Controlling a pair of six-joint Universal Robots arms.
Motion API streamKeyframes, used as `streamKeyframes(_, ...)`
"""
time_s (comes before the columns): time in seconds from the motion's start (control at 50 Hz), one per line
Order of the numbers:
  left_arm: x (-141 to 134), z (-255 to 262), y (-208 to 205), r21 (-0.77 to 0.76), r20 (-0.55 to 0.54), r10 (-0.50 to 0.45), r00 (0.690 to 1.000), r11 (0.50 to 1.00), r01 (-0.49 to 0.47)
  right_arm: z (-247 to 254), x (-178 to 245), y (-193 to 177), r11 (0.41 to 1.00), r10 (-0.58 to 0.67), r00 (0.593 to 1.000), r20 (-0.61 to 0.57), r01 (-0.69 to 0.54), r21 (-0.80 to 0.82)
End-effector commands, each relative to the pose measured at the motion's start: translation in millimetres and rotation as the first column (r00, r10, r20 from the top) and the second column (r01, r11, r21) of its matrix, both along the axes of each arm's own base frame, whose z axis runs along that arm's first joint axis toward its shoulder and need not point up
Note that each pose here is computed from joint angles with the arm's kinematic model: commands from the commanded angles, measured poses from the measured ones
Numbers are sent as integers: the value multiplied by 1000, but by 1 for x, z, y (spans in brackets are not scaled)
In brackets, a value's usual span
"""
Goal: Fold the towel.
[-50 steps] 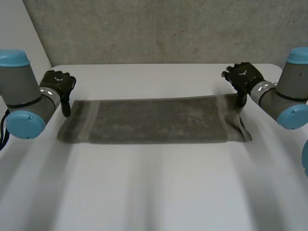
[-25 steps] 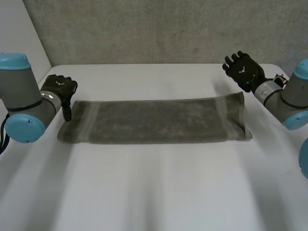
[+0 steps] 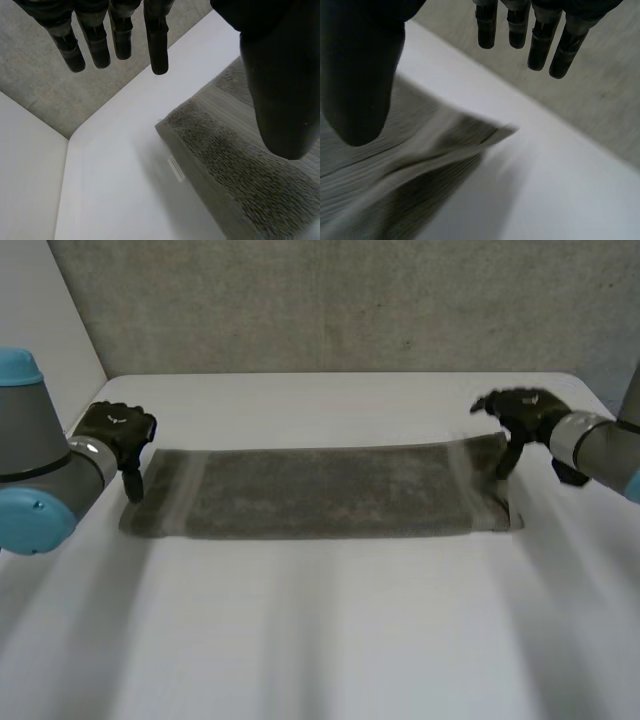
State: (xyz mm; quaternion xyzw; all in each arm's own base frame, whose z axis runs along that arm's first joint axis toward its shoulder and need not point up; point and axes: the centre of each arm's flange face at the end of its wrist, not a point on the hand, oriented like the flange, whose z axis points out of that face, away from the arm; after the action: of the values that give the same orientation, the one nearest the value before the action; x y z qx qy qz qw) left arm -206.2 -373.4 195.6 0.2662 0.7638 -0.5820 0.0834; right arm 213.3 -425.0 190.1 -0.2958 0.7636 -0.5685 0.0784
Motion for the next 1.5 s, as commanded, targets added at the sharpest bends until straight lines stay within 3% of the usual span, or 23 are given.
streamKeyframes(0.02, 3, -2, 19, 9, -1, -4, 1000, 1000, 4, -20, -7, 40, 999, -11, 1000, -17, 12, 36)
streamKeyframes(0.22, 6, -9, 33, 24, 0, -2, 1000, 1000, 2, -61, -15, 50, 995, -97, 992, -80, 100, 30)
streamKeyframes(0.54, 7, -11, 35, 30, 1, 1, 1000, 1000, -1, -83, -21, 39, 995, -99, 985, -143, 97, -17)
streamKeyframes(0.74, 5, -6, 35, 9, -4, -5, 1000, 1000, 5, -56, -50, 26, 980, -187, 973, -132, 177, -89)
streamKeyframes(0.9, 6, -1, 33, -2, -20, 3, 1000, 1000, -3, -30, -103, 8, 950, -293, 944, -151, 271, -152)
streamKeyframes(1.16, 6, -4, 37, 12, -23, 5, 1000, 1000, -5, 2, -128, -12, 932, -319, 921, -225, 261, -253)
streamKeyframes(1.28, 8, 4, 37, -8, -27, 9, 1000, 1000, -9, 38, -111, -17, 929, -291, 935, -205, 225, -292)
streamKeyframes(1.32, 10, 9, 36, -24, -32, 14, 999, 1000, -14, 58, -67, -11, 933, -211, 962, -172, 145, -330)
streamKeyframes(1.34, 10, 9, 36, -24, -32, 14, 999, 1000, -14, 58, -67, -11, 933, -210, 962, -172, 145, -330)
streamKeyframes(1.36, 10, 12, 35, -32, -33, 15, 999, 999, -16, 69, -35, -4, 929, -148, 978, -146, 87, -359)
streamKeyframes(1.38, 10, 14, 35, -39, -34, 14, 999, 999, -16, 70, -35, -4, 929, -148, 978, -146, 87, -359)
streamKeyframes(1.42, 10, 16, 34, -45, -37, 15, 999, 999, -16, 83, 26, 16, 918, -22, 995, -95, -17, -396)
streamKeyframes(1.44, 10, 16, 34, -45, -37, 15, 999, 999, -16, 83, 26, 16, 918, -22, 995, -95, -18, -396)
streamKeyframes(1.48, 8, 19, 34, -52, -47, 14, 999, 999, -16, 79, 86, 41, 908, 116, 992, -58, -129, -399)
streamKeyframes(1.5, 8, 19, 34, -52, -48, 14, 999, 999, -16, 79, 86, 41, 908, 116, 992, -58, -130, -399)
